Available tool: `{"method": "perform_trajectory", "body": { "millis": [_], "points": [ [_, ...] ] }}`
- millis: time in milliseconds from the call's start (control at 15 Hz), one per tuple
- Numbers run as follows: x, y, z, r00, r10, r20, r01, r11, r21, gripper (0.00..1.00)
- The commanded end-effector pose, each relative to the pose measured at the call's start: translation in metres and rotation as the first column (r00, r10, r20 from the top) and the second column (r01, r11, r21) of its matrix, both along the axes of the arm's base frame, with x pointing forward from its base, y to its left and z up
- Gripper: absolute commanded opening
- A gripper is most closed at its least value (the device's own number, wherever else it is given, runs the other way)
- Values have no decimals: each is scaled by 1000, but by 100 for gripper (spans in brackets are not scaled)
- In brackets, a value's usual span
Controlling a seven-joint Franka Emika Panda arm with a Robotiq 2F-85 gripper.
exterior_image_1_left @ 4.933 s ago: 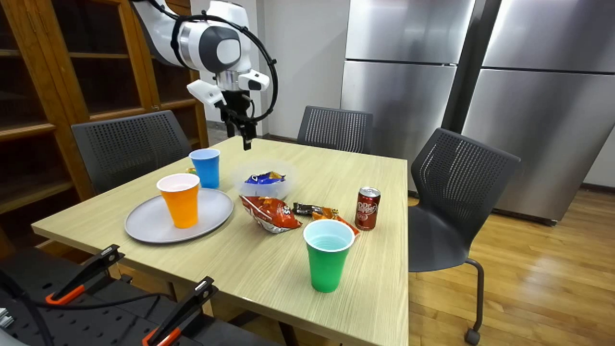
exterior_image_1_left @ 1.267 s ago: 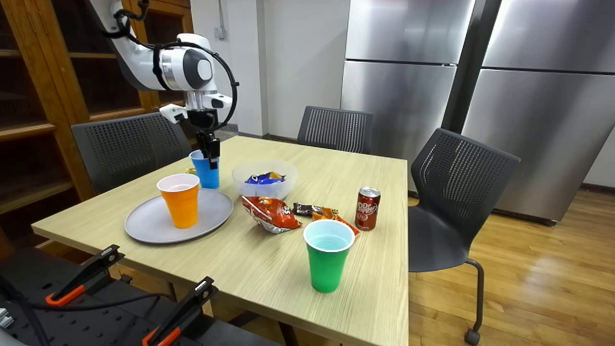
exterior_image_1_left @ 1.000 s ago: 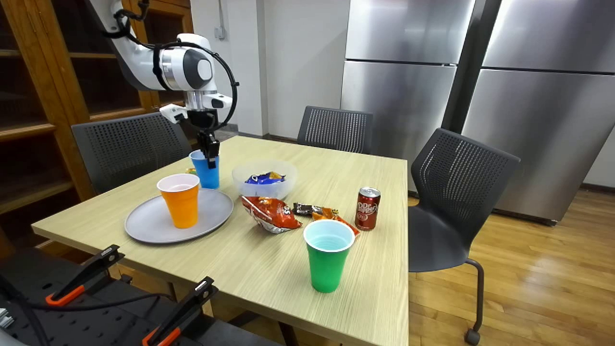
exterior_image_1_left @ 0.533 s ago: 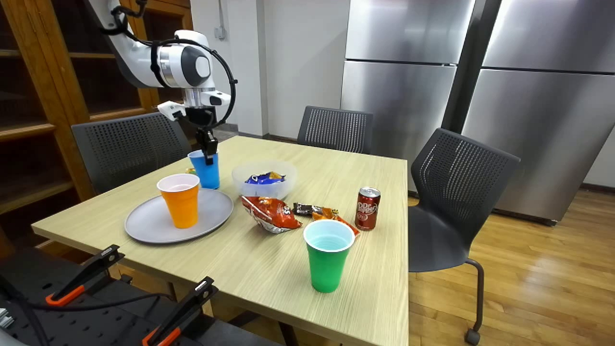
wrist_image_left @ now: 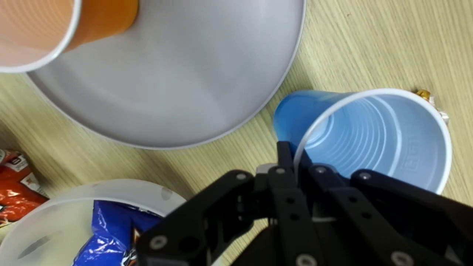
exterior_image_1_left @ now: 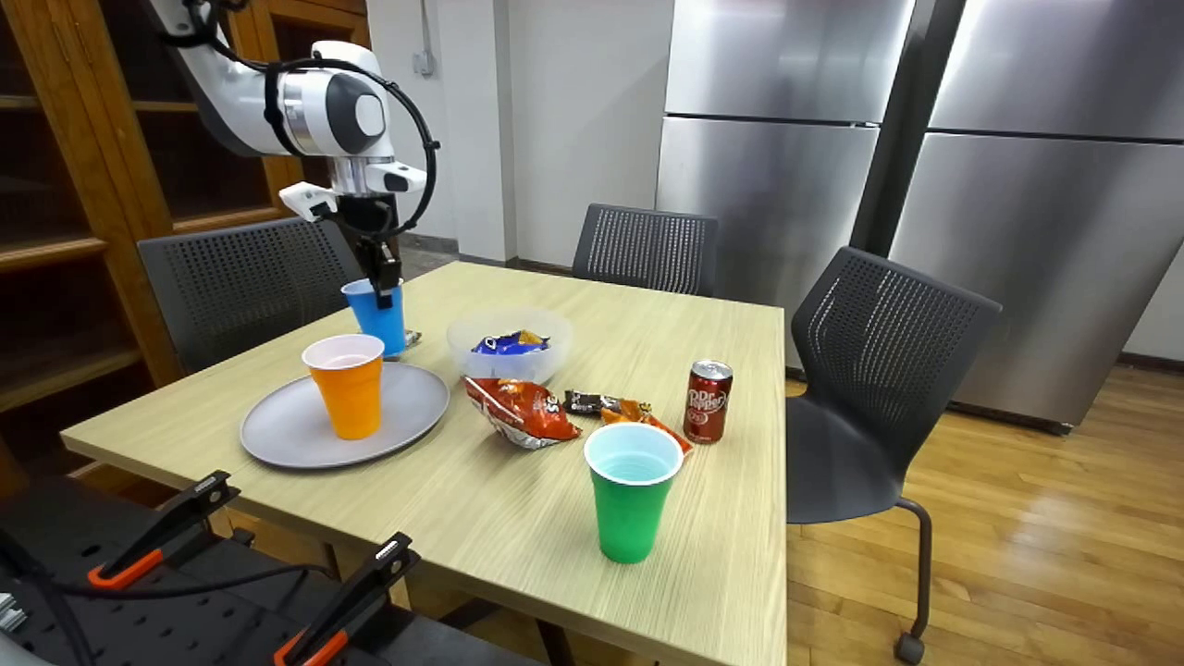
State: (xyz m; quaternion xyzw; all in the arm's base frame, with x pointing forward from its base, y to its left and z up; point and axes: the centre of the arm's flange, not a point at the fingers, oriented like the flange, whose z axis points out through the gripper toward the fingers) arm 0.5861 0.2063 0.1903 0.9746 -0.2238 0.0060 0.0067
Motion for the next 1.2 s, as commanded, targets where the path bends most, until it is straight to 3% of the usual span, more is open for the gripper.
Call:
{"method": "perform_trajectory", "body": {
  "millis": [0, 1133],
  "points": [
    [-26, 0, 16, 999, 33, 15, -33, 999, 14, 1],
    [-99, 9, 18, 990, 134, -39, -134, 991, 15, 1]
  ]
}}
